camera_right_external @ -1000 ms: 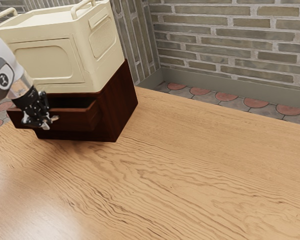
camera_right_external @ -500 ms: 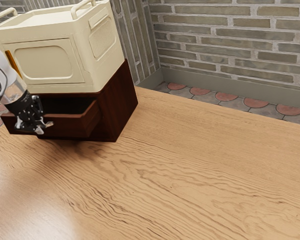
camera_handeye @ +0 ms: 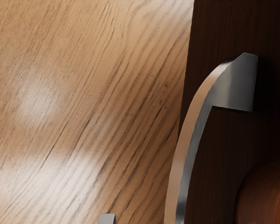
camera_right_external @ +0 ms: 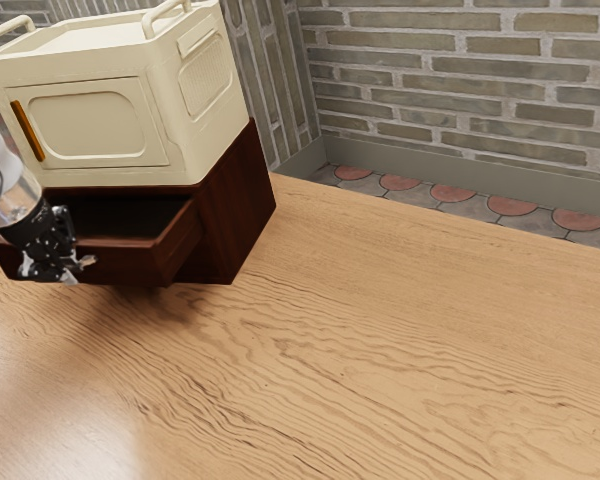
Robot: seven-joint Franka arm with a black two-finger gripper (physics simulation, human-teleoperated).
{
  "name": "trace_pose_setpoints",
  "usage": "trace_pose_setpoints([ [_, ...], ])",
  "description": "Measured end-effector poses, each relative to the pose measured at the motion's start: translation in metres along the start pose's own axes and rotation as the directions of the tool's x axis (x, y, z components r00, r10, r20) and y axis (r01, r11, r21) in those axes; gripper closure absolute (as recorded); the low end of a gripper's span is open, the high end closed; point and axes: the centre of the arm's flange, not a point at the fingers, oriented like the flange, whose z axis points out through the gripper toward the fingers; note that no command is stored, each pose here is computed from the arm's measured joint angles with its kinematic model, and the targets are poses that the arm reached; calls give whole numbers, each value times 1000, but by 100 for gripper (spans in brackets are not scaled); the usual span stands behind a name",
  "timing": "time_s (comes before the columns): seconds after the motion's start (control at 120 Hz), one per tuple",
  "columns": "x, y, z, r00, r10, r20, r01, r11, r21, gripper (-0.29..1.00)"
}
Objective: Pull the drawer handle with one arm to open the drawer
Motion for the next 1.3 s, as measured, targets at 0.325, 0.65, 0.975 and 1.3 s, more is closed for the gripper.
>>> trace_pose_setpoints([
  [0.325, 2, -12, -10, 1000, -7, -7, 7, 1000, -23, 64],
  [0.65, 4, -40, -17, 1000, -22, -18, 21, 999, -38, 64],
  [0.975, 4, -46, -21, 999, -23, -23, 22, 999, -50, 63],
  [1.3, 1, -45, -38, 1000, -12, -27, 10, 997, -83, 55],
])
